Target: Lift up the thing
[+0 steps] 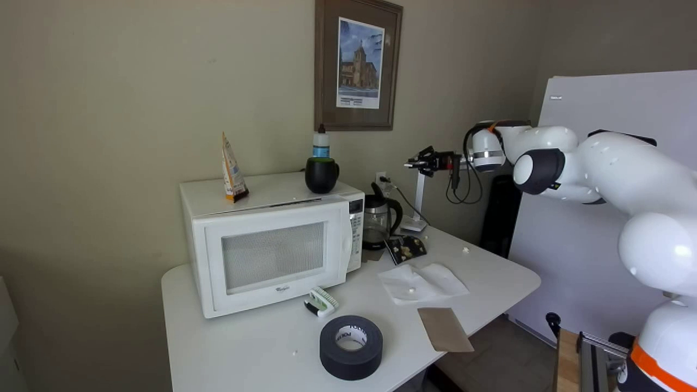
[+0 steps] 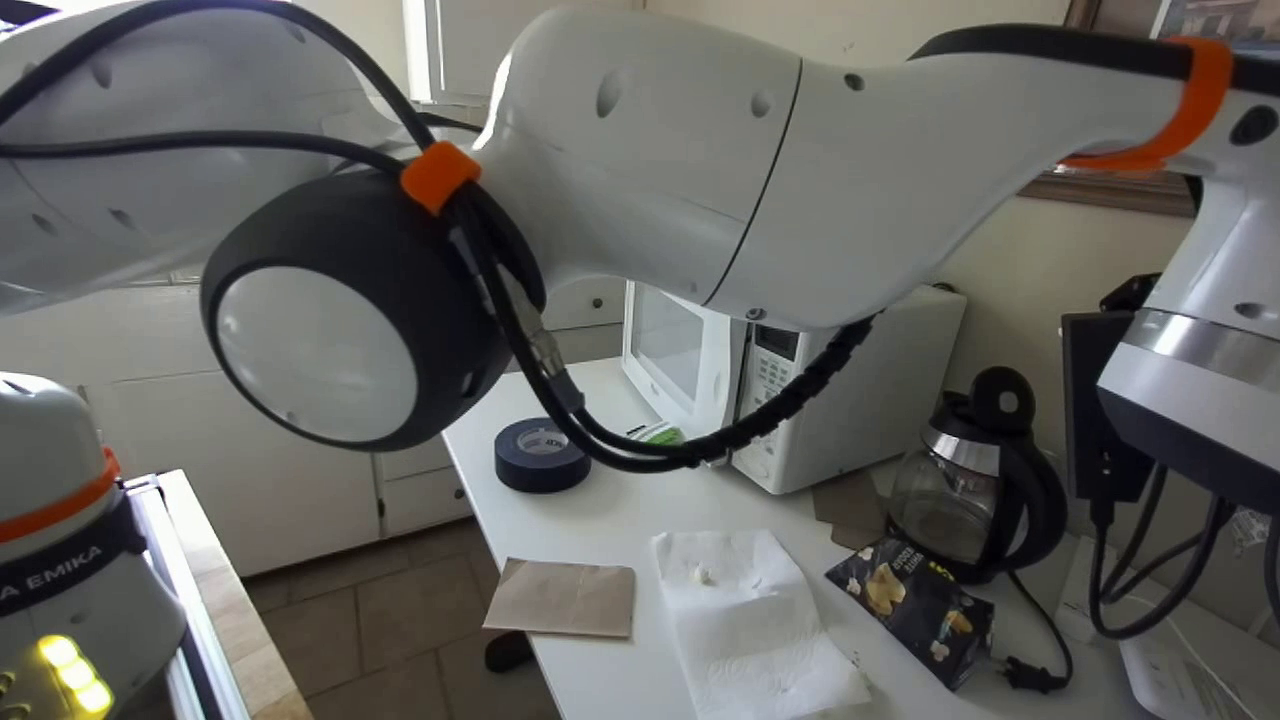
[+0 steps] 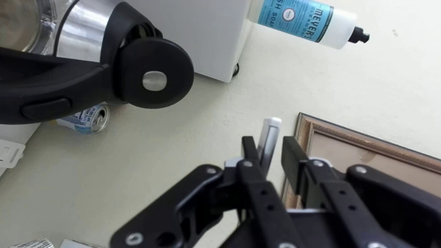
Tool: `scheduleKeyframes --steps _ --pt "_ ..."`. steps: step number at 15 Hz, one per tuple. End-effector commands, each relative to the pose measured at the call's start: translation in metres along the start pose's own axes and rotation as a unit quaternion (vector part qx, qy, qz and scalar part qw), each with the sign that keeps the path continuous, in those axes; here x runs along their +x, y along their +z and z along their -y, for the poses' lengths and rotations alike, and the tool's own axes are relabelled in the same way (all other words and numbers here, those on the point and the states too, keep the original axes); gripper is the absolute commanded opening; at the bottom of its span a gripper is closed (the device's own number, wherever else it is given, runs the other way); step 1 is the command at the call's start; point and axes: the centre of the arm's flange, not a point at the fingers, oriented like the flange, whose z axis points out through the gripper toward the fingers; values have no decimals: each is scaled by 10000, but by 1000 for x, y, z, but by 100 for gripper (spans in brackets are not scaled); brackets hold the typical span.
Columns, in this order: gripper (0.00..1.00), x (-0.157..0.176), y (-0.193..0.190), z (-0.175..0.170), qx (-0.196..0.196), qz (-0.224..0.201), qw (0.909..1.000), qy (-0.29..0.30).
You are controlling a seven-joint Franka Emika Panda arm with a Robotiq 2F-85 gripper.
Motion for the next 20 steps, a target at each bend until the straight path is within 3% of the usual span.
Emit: scheduleKeyframes --steps 1,8,13,20 --pt "28 9 -6 18 312 -14 9994 111" --pt "26 17 -13 42 635 -174 9977 126" --pt "31 22 -20 58 787 -321 9964 43" --pt "26 26 -28 68 872 -380 9955 18"
